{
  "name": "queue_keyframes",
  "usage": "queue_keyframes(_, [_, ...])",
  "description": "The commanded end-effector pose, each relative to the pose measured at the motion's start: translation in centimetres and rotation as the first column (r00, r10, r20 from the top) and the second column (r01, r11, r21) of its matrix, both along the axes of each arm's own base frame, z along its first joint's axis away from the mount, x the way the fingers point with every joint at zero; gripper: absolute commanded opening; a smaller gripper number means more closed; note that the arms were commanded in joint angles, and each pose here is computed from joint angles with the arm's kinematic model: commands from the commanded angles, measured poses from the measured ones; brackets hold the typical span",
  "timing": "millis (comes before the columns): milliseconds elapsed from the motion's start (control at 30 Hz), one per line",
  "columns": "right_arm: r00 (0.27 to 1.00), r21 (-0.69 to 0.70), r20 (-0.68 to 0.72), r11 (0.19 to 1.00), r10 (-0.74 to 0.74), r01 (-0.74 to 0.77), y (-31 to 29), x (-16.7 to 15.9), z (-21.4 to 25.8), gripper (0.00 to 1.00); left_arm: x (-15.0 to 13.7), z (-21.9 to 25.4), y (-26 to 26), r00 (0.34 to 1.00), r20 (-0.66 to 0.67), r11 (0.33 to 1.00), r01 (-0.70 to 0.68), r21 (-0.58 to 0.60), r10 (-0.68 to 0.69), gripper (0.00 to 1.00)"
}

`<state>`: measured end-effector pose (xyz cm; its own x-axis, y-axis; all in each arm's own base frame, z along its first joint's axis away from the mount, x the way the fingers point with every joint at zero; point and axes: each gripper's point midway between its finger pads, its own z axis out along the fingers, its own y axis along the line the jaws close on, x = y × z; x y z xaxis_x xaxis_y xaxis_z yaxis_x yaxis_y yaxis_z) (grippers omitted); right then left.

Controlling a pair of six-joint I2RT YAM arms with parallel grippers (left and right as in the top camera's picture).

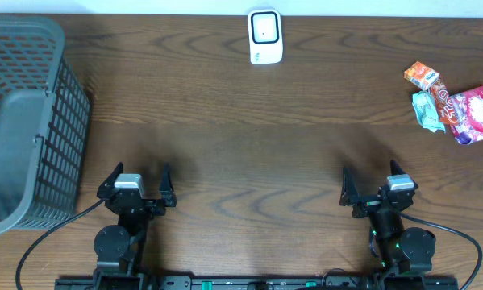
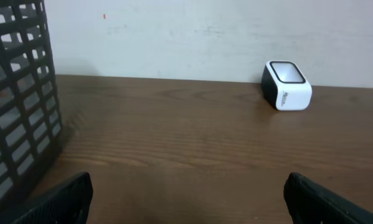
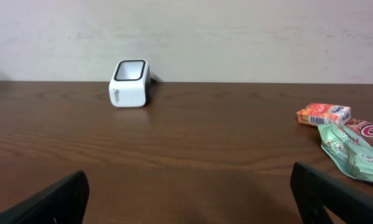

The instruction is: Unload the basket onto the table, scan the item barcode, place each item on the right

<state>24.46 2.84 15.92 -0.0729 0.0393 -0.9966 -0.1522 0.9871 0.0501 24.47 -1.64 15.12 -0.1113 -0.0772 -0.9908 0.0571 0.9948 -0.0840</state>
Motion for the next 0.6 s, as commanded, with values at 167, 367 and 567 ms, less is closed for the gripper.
queue_keyframes(167, [1.0, 0.01, 0.0, 1.0, -0.007, 0.007, -0.09, -0.01, -0.01, 0.99, -0.15, -1.44, 0.0, 0.999, -0.045, 0.999, 0.006, 0.041, -0.004, 0.98])
queue_keyframes(367, [1.0, 0.01, 0.0, 1.0, -0.007, 0.007, -0.09, -0.01, -0.01, 0.99, -0.15, -1.45, 0.0, 0.999, -0.043, 0.997, 0.012, 0.08, -0.008, 0.98])
queue_keyframes(567, [1.0, 0.009, 0.0, 1.0, -0.007, 0.007, -0.09, -0.01, -0.01, 0.99, -0.18, -1.4, -0.43, 0.999, -0.04, 0.993, 0.041, 0.11, -0.037, 0.98])
